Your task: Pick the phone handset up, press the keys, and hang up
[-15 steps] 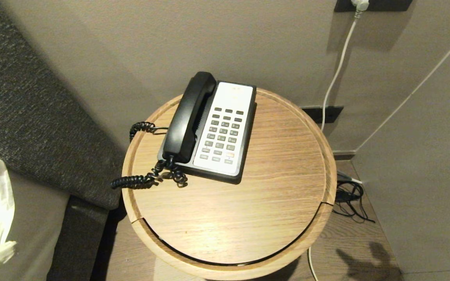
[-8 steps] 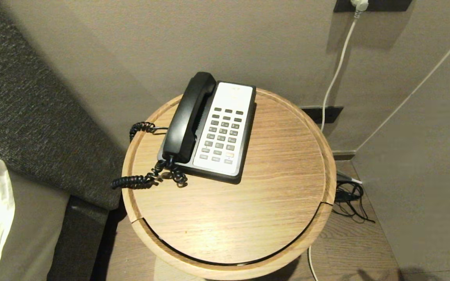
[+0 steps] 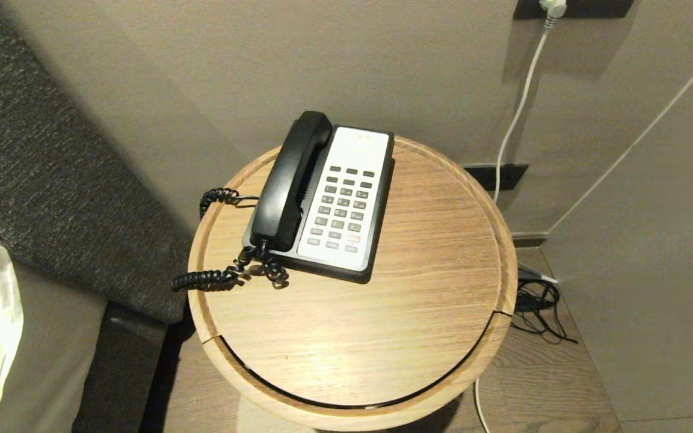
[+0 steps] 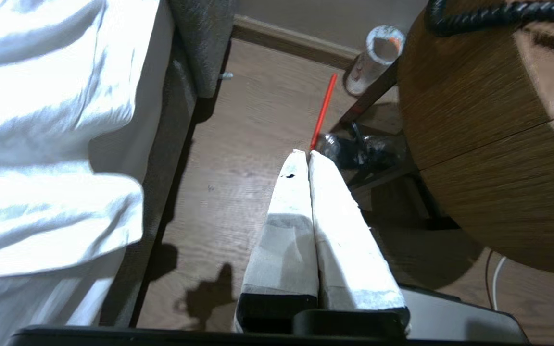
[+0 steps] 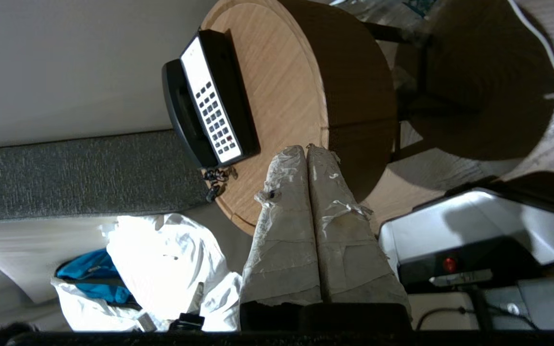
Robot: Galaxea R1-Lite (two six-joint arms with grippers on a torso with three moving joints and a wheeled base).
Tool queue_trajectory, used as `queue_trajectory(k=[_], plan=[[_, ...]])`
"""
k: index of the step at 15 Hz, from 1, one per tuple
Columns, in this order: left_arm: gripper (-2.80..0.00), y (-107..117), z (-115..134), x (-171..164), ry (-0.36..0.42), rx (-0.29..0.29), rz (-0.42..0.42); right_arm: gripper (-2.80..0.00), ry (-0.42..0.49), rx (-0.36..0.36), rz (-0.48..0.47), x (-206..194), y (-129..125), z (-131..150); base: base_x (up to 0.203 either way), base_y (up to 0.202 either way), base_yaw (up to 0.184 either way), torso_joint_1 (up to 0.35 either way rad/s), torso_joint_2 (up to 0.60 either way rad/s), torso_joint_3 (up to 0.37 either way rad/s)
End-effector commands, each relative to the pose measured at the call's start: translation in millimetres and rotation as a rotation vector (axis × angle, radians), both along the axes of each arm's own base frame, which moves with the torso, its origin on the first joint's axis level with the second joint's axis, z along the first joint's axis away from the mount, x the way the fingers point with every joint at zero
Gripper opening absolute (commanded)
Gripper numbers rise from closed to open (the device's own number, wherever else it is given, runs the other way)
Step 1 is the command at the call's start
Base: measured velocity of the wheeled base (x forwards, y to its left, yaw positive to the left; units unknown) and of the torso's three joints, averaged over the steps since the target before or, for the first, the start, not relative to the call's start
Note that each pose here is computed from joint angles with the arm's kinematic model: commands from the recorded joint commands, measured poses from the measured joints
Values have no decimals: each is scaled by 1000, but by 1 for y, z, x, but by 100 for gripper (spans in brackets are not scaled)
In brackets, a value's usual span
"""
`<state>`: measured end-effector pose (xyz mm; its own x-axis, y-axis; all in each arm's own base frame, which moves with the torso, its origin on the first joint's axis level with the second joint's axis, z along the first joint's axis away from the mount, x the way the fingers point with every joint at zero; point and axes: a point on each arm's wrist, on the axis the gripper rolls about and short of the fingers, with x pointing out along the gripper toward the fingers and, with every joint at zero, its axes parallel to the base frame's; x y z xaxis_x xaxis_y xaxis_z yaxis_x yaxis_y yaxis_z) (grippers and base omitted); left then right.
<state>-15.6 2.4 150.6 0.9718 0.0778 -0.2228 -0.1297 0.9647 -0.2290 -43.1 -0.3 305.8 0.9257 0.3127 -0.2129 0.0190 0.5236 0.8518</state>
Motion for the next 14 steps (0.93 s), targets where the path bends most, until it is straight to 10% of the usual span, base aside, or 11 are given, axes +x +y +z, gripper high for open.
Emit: queue_trajectory(k=[1, 14], plan=[[-280, 0, -4, -5, -13, -2, 5, -280, -23, 11, -12, -21, -2, -8, 0, 0, 0, 0, 0, 0], [-280, -1, -57, -27, -25, 101, -43, -280, 30, -78, -24, -94, 5, -103, 0, 0, 0, 0, 0, 0]])
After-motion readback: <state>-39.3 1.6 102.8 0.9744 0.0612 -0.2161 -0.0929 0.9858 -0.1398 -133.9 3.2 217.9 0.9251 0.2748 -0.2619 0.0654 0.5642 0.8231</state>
